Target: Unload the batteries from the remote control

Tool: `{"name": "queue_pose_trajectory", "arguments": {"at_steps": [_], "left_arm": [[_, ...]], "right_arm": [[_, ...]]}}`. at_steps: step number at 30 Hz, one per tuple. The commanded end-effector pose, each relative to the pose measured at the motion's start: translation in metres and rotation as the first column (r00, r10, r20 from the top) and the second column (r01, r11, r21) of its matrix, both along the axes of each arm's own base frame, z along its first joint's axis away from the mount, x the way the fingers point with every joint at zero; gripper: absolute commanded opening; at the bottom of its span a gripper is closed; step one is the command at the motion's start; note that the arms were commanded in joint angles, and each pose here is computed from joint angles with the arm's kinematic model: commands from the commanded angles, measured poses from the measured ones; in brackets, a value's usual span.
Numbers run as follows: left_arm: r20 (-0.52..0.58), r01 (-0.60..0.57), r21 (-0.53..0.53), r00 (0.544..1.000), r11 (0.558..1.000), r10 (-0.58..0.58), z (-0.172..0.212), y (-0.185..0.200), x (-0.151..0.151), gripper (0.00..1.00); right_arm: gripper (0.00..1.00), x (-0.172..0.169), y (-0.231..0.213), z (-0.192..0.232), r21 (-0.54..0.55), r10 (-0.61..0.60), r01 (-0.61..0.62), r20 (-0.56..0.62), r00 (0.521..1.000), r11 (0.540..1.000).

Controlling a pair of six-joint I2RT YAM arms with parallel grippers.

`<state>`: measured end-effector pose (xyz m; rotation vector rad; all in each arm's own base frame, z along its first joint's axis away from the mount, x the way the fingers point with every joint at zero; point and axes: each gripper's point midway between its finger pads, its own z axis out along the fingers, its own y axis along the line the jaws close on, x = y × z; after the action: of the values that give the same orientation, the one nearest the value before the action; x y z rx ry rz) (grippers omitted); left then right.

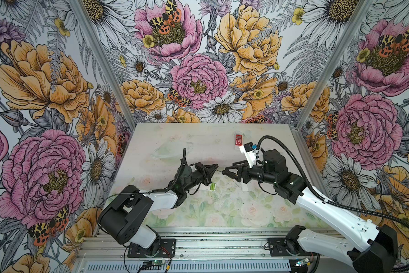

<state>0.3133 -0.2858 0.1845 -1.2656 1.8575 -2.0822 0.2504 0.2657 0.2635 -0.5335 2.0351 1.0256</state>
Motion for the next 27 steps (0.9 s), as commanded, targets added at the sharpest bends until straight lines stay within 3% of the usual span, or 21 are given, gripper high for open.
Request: {"name": "queue_pose_trajectory", "arguments": {"at_steps": [1, 16, 27], "left_arm": [[-0.061, -0.043, -0.131, 0.998, 0.990, 0.035, 0.024, 0.003, 0.007, 0.00], [-0.061, -0.074, -0.059, 0.996, 0.996, 0.070, 0.019, 0.008, 0.008, 0.00], [-0.059, -0.059, -0.057, 0.997, 0.997, 0.055, 0.017, 0.000, 0.007, 0.00]], "right_arm": [[0.63, 0.000, 0.003, 0.011, -0.001, 0.003, -0.003, 0.030, 1.000, 1.000], [0.62, -0.010, 0.009, -0.007, -0.068, 0.017, -0.016, 0.014, 1.000, 0.998], [0.51, -0.009, 0.017, -0.021, -0.070, 0.015, -0.017, -0.027, 1.000, 0.997]]}}
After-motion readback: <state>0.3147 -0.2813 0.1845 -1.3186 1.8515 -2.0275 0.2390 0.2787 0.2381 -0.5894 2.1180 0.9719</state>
